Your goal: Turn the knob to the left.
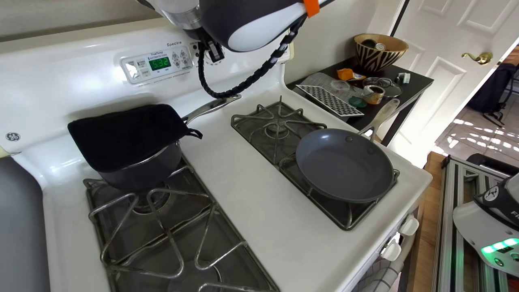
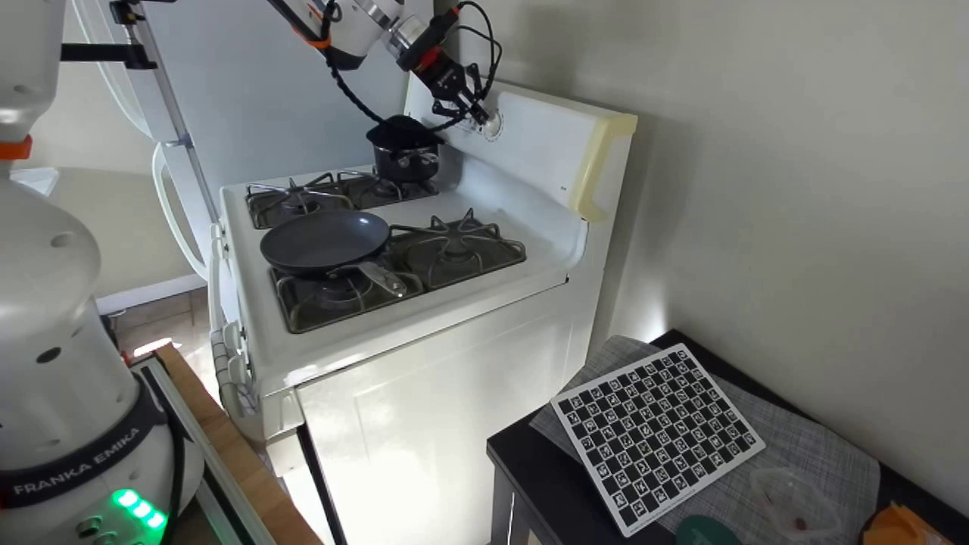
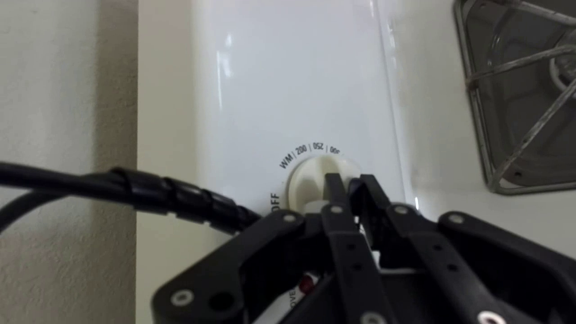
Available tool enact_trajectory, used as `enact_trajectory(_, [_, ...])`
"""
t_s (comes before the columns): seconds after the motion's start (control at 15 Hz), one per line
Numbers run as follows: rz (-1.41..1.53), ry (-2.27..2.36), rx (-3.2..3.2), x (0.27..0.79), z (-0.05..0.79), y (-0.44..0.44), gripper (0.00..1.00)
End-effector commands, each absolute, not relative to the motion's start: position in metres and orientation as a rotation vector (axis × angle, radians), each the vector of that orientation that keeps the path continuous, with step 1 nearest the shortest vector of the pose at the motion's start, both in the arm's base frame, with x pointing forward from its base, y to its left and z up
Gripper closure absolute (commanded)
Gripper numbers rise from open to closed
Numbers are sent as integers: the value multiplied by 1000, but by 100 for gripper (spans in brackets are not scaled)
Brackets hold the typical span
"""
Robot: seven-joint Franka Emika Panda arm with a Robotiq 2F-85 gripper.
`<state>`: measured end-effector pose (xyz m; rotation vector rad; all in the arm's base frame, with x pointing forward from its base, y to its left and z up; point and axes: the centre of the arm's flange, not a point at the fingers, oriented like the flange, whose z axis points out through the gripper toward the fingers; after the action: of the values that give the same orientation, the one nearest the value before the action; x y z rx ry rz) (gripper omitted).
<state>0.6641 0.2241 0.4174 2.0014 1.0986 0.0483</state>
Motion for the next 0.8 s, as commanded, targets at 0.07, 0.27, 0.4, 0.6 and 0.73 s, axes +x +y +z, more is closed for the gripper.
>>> enact_trajectory(0.07, [-45,1147,1926,668,392,218,99])
enact_trajectory(0.27, [-54,1159,1906,668,392,219,99])
enact_trajectory(0.4, [-57,1162,1898,668,392,220,99])
enact_trajectory(0.6, [-57,1161,1905,667,394,220,68])
enact_trajectory(0.73, [-73,1154,1911,665,397,222,52])
